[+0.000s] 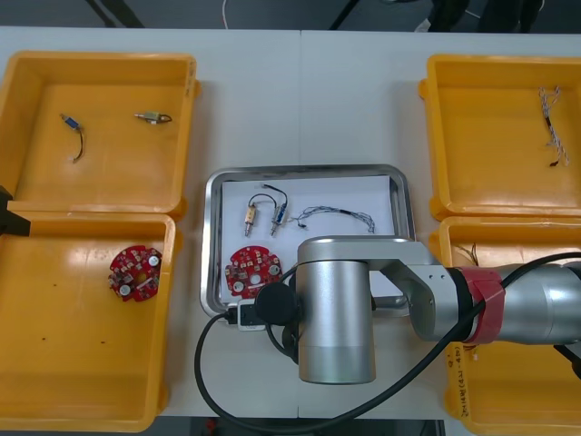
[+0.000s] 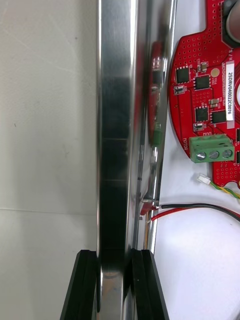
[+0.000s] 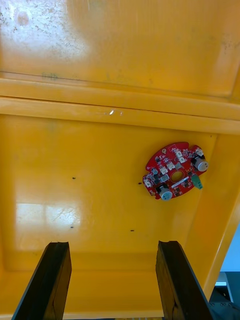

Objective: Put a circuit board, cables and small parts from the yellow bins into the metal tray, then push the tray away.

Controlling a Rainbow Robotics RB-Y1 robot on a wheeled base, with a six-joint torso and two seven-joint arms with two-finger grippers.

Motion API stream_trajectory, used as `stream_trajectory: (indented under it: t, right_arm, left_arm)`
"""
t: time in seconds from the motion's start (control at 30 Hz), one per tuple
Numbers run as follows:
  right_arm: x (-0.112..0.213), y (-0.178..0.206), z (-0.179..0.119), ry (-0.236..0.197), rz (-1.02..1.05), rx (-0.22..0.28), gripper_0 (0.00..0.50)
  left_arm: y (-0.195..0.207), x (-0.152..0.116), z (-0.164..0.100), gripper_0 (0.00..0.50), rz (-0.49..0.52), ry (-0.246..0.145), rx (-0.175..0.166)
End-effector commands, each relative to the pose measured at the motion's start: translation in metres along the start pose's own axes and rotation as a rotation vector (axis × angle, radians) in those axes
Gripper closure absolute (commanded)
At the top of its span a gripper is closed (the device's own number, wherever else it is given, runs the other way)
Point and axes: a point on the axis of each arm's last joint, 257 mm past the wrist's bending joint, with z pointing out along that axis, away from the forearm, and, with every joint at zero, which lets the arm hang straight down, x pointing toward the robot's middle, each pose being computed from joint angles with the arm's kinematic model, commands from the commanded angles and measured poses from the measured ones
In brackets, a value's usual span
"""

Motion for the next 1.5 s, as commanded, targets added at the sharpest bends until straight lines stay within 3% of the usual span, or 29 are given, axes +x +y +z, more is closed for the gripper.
stream_trajectory:
  t: [0.03, 0.6, 0.8, 1.27, 1.5]
  right_arm:
    - [-0.015, -0.004, -0.015, -0.045, 0.034, 0.005, 0.491]
    - [-0.007, -0.052, -0.024, -0.018, 0.042, 0.092, 0.494]
    - [-0.003, -0.066, -0.027, -0.003, 0.073, 0.082, 0.495]
    - [0.008, -0.117, -0.034, 0.043, 0.098, 0.159, 0.495]
    - [0.004, -0.131, -0.041, 0.046, 0.096, 0.163, 0.495]
  left_arm:
    - [0.010, -0.007, -0.014, 0.000, 0.097, -0.032, -0.038]
    - [0.010, -0.007, -0.014, 0.000, 0.097, -0.032, -0.038]
    - [0.010, -0.007, -0.014, 0.000, 0.097, -0.032, -0.038]
    - [0.010, -0.007, -0.014, 0.000, 0.097, -0.032, -0.038]
    - [0.010, -0.007, -0.014, 0.000, 0.097, -0.032, -0.038]
